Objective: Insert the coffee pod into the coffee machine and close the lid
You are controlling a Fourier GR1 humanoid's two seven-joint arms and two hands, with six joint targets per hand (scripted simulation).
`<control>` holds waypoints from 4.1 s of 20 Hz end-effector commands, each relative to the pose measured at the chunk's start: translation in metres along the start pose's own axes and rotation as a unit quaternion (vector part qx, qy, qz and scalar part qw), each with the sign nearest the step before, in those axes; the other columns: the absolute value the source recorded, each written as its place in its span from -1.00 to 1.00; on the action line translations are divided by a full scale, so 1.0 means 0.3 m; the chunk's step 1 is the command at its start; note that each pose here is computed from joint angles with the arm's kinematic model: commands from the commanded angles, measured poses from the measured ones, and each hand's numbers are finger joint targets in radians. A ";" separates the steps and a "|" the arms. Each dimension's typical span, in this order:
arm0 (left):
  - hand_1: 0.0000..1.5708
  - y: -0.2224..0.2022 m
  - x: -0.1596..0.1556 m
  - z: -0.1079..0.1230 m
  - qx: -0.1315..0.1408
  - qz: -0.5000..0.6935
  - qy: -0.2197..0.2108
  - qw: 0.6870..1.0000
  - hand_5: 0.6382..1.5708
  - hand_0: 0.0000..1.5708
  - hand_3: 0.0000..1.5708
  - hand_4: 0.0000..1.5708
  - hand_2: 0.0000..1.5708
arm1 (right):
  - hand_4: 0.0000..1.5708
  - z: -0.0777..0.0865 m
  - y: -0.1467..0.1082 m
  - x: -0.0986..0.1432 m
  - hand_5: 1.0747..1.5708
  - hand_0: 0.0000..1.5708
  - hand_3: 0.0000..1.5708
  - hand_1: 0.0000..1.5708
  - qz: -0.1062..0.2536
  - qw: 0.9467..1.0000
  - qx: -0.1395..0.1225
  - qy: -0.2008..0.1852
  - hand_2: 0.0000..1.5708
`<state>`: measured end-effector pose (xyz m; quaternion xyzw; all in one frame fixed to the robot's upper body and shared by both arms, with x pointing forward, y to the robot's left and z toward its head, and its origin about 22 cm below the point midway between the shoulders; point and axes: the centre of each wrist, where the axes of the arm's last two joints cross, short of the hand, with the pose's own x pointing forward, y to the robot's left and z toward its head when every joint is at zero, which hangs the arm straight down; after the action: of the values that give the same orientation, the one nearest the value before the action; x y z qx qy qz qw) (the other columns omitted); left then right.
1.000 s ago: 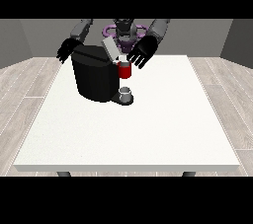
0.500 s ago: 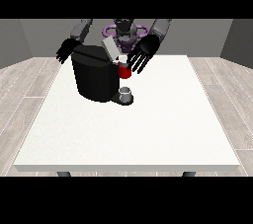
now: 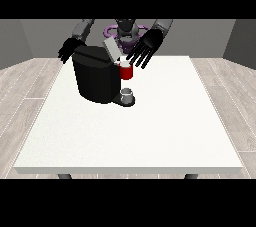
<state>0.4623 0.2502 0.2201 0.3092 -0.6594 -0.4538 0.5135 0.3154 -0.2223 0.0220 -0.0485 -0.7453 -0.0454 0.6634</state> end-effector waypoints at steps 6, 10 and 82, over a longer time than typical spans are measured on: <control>-1.00 -0.131 -0.031 0.021 -0.024 0.051 -0.004 0.998 1.00 -1.00 -1.00 -1.00 -1.00 | -0.51 0.083 -0.017 -0.101 1.00 -1.00 -1.00 -1.00 -0.008 1.000 -0.016 0.026 -1.00; -1.00 -0.284 -0.097 0.060 -0.006 0.199 0.026 0.980 1.00 -1.00 -1.00 -1.00 -1.00 | -0.46 0.129 -0.081 -0.133 1.00 -1.00 -1.00 -1.00 -0.011 0.997 -0.046 0.056 -1.00; -1.00 -0.595 -0.119 0.558 0.070 0.520 0.016 0.851 1.00 -1.00 -1.00 -1.00 -1.00 | -1.00 -0.248 0.118 0.119 1.00 -1.00 -1.00 -1.00 0.075 0.984 0.157 -0.023 -1.00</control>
<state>0.3014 0.2679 0.0287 -0.0328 -0.7469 -0.0644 0.6610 0.3866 -0.2166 0.0748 -0.0017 -0.7656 0.1134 0.6332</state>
